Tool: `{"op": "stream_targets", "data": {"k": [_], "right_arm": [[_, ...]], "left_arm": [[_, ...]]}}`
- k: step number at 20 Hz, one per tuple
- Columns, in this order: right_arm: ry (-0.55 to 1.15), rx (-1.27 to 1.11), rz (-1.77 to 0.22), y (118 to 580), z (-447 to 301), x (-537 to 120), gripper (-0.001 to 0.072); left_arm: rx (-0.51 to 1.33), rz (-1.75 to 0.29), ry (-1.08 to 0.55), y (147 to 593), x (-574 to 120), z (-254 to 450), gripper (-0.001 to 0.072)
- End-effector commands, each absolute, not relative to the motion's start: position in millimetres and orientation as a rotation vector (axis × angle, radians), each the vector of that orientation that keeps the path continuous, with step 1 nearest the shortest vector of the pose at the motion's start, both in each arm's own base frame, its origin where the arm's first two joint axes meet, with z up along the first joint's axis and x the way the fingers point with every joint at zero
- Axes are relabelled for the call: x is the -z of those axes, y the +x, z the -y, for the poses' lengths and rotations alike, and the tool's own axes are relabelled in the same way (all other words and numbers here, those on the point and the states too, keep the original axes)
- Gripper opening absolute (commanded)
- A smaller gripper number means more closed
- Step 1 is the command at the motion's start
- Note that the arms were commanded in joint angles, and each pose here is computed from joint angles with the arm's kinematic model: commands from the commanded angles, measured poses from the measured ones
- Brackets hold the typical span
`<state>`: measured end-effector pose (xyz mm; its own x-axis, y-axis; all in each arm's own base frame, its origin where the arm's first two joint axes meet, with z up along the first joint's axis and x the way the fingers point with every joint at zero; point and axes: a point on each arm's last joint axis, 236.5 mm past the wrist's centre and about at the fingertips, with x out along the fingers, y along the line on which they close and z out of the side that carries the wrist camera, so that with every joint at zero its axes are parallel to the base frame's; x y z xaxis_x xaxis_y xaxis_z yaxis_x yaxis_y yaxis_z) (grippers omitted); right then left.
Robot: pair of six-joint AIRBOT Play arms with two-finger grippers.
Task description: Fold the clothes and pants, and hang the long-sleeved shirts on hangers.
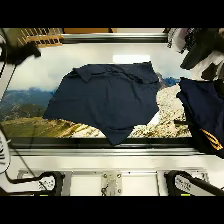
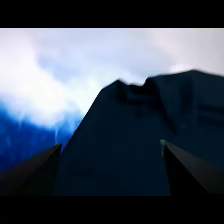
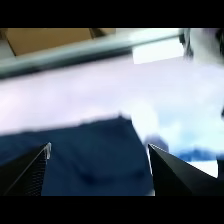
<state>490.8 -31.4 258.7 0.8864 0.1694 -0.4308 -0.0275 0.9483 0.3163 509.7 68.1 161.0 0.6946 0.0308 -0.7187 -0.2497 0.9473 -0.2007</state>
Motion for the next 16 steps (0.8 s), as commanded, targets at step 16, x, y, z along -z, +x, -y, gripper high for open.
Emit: {"op": "stream_targets", "data": {"k": [16], "right_arm": [[0.508,-0.331,-0.946,342,-95,-78,0.0676]], "left_arm": [[-0.399,-1.205,-1.152,359,125,-61,0.0705]]}}
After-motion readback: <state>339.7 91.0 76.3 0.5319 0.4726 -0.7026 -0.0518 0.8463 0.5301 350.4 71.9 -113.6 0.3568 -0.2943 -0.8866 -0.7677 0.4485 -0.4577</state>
